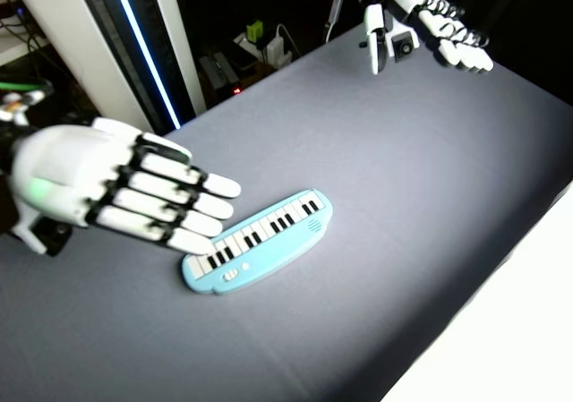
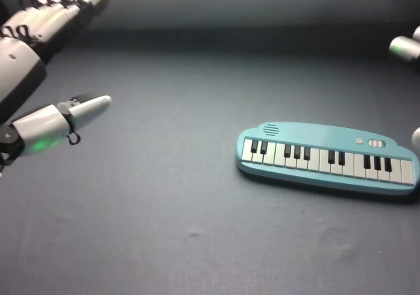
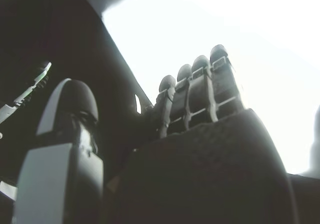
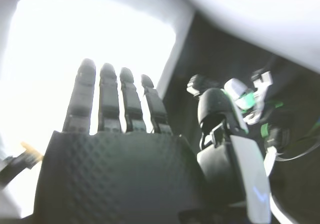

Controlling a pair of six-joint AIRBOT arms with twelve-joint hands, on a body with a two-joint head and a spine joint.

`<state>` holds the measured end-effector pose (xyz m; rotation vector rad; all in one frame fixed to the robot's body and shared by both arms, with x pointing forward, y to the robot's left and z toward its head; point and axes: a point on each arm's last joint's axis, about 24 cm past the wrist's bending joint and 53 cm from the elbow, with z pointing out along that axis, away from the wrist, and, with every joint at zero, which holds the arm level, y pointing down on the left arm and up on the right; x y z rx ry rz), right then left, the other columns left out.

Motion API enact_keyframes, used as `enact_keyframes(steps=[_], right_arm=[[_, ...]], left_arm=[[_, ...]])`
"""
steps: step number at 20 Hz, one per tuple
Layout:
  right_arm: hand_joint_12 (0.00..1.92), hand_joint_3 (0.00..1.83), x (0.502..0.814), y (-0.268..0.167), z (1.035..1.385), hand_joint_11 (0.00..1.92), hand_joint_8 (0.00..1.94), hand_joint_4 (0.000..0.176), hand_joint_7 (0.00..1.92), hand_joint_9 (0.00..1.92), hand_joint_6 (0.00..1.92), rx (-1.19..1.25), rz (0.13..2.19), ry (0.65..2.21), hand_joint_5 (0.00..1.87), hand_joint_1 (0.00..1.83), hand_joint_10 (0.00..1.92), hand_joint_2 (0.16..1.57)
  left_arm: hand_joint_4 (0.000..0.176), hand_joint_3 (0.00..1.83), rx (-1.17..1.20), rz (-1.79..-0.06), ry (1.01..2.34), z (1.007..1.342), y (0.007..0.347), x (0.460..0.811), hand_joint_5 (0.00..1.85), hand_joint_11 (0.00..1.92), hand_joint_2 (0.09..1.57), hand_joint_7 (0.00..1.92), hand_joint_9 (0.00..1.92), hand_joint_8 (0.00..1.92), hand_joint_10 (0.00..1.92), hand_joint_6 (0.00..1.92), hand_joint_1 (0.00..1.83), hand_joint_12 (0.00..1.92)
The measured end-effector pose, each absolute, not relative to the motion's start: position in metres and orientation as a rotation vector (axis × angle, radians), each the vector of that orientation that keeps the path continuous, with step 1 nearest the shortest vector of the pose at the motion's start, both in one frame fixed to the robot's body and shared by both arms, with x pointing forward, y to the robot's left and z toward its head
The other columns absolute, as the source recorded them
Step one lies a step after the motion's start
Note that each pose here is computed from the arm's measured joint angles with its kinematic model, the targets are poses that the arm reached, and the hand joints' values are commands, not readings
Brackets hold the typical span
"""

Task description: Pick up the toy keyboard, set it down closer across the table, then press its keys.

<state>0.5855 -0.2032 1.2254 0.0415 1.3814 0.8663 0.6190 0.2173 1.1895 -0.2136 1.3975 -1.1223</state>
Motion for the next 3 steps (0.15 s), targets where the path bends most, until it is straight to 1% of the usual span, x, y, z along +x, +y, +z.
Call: enact_keyframes(steps=[1, 2, 3], right_arm=[[0.0, 0.0, 0.583, -0.207, 1.231, 0.0, 0.0, 0.078, 0.0, 0.0, 0.0, 0.048, 0.869, 1.357, 0.0, 0.18, 0.0, 1.37], [0.0, 0.0, 0.58, -0.211, 1.238, 0.0, 0.0, 0.077, 0.0, 0.0, 0.0, 0.05, 0.874, 1.331, 0.0, 0.22, 0.0, 1.37], [0.0, 0.0, 0.578, -0.214, 1.243, 0.0, 0.0, 0.086, 0.0, 0.0, 0.0, 0.058, 0.878, 1.312, 0.0, 0.26, 0.0, 1.34]], left_arm=[[0.07, 0.0, -0.216, -1.124, 1.378, 1.193, 0.22, 0.617, 0.0, 0.0, 1.31, 0.0, 0.0, 0.0, 0.0, 0.0, 0.6, 0.0], [0.096, 0.0, -0.222, -1.119, 1.361, 1.196, 0.225, 0.614, 0.0, 0.0, 1.3, 0.0, 0.0, 0.0, 0.0, 0.0, 0.59, 0.0], [0.112, 0.0, -0.227, -1.113, 1.344, 1.2, 0.23, 0.612, 0.0, 0.0, 1.31, 0.0, 0.0, 0.0, 0.0, 0.0, 0.57, 0.0]])
